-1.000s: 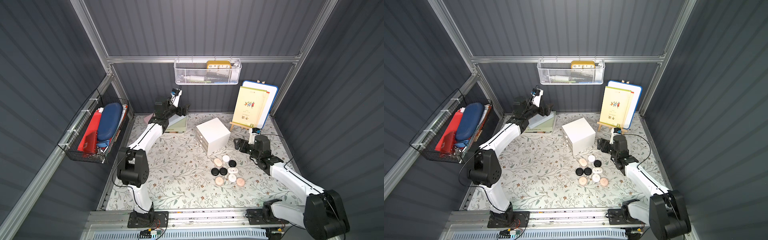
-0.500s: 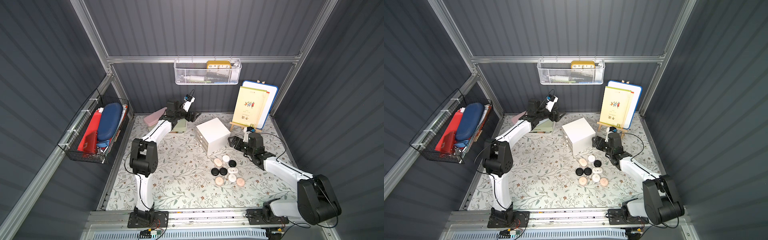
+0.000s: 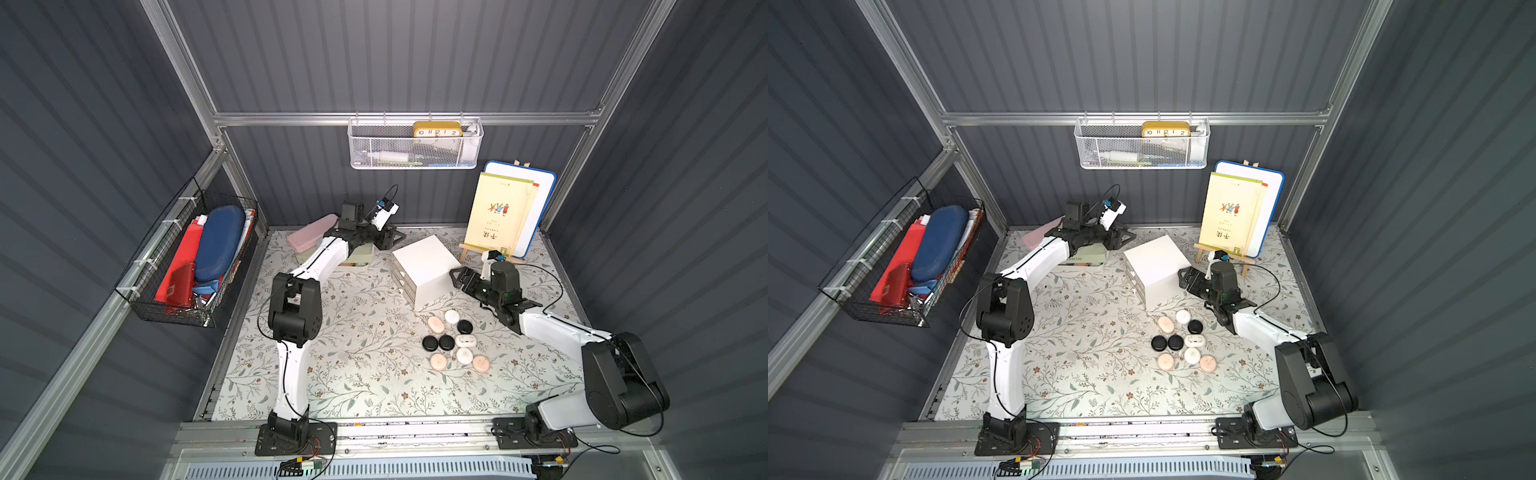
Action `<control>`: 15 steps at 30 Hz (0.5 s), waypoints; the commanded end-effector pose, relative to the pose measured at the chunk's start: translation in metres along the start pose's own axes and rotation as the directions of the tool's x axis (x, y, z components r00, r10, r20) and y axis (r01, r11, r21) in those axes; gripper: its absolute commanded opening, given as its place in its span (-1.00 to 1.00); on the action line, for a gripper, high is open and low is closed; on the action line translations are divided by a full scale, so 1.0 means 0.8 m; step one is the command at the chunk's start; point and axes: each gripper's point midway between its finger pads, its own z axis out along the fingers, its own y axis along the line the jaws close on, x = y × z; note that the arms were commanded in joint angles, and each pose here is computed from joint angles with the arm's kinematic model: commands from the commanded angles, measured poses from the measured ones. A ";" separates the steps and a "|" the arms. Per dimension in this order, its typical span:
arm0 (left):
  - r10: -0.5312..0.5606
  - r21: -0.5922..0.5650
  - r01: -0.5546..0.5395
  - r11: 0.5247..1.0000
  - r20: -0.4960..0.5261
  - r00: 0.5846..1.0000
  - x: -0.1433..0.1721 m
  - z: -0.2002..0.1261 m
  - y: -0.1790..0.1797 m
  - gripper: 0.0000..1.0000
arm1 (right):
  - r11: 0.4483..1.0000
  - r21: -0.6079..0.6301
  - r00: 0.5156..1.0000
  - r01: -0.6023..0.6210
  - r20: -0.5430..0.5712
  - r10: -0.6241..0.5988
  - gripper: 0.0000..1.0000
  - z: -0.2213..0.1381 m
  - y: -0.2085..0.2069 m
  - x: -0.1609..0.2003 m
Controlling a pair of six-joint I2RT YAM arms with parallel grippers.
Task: Put the bluetooth earphones in the drawer according to color
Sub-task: Adjust the storage box at the center of the board.
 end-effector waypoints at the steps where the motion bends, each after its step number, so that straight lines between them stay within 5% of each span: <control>1: -0.013 0.092 0.017 0.996 -0.041 0.999 0.017 0.010 -0.017 0.14 | 0.999 -0.045 1.000 -0.010 0.017 0.011 0.71 0.004 0.018 -0.011; 15: -0.042 0.124 0.056 0.991 -0.115 0.993 0.050 0.024 -0.020 0.15 | 0.995 -0.075 0.998 -0.060 0.015 0.061 0.71 0.019 0.022 -0.010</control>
